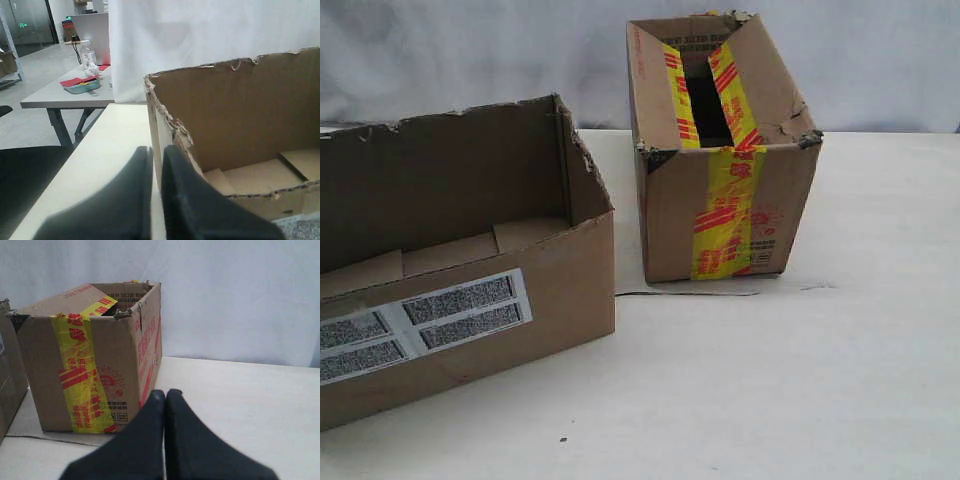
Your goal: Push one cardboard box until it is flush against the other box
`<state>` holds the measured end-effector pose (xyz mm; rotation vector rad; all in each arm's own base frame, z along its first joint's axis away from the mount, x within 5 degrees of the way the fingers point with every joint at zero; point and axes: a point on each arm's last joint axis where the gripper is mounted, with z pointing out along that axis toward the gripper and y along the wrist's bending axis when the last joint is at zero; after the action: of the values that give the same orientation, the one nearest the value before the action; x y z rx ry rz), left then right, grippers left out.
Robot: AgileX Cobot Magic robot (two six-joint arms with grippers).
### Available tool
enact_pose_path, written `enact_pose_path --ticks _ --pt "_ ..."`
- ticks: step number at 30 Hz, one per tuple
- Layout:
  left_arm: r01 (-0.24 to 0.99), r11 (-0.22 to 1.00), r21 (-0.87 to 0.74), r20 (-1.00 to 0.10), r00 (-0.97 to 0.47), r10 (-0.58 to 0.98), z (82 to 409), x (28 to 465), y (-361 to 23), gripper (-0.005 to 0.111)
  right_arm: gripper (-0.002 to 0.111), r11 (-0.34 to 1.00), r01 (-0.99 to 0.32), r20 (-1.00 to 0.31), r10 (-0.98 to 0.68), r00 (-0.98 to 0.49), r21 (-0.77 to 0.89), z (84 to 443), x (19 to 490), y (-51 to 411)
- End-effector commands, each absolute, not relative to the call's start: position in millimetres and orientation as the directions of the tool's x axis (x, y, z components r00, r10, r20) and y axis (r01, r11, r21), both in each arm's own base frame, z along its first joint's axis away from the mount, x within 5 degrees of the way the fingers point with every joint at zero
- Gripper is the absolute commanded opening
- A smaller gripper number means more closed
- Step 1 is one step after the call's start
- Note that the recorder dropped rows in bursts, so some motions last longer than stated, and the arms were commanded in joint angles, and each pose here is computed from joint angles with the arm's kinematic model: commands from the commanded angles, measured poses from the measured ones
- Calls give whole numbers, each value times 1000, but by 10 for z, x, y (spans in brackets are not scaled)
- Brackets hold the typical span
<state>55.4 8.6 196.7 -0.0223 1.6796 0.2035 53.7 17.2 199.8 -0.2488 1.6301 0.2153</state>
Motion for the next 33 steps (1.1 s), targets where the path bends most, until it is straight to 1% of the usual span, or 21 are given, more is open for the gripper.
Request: enact_pose_path --ticks 1,7,9,10,11,12,13,14,15,20,21,23,24,26,29,31,33 --pt "-134 984 116 -988 -114 101 1963 554 85 0 0 959 -281 -997 -38 -64 -18 1987 537 167" --pt "-139 984 113 -993 -47 108 2024 558 83 0 0 959 -281 -997 -38 -64 -18 1987 537 167" --pt "-145 983 109 -993 39 116 2103 558 79 0 0 959 -281 -997 -38 -64 -18 1987 537 167" --pt "-149 986 70 -986 141 91 2192 549 76 0 0 959 -281 -997 -38 -64 -18 1987 537 167" --pt "-144 990 12 -978 204 42 2242 540 78 0 0 959 -281 -997 -38 -64 -18 1987 537 167" --pt "-99 977 -189 -944 293 -153 2300 524 87 0 0 959 -281 -997 -38 -64 -18 1987 537 167" --pt "-82 967 -242 -928 309 -206 2309 521 90 0 0 959 -281 -997 -38 -64 -18 1987 537 167" --pt "-66 960 -273 -912 334 -236 2330 514 90 0 0 959 -281 -997 -38 -64 -18 1987 537 167" --pt "-65 960 -272 -910 341 -235 2337 512 90 0 0 959 -281 -997 -38 -64 -18 1987 537 167" --pt "-45 956 -291 -889 383 -252 2565 457 85 0 0 959 -281 -997 -38 -64 -18 1987 537 167" --pt "-44 954 -298 -891 372 -261 2612 448 81 0 0 959 -281 -997 -38 -64 -18 1987 537 167" --pt "-62 955 -289 -919 298 -259 2704 487 77 0 0 959 -281 -997 -38 -64 -18 1987 537 167" --pt "-74 954 -290 -935 233 -266 2749 525 75 0 0 959 -281 -997 -38 -64 -18 1987 537 167" --pt "-124 959 -254 -967 12 -254 2899 698 83 0 0 959 -281 -997 -38 -64 -18 1987 537 167" --pt "-165 961 -223 -950 -182 -252 3041 934 113 0 0 959 -281 -997 -38 -64 -18 1987 537 167" --pt "-190 962 -199 -920 -301 -250 3098 1133 144 0 0 959 -281 -997 -38 -64 -18 1987 537 167" --pt "-211 966 -152 -897 -382 -224 3145 1312 188 0 0 959 -281 -997 -38 -64 -18 1987 537 167"
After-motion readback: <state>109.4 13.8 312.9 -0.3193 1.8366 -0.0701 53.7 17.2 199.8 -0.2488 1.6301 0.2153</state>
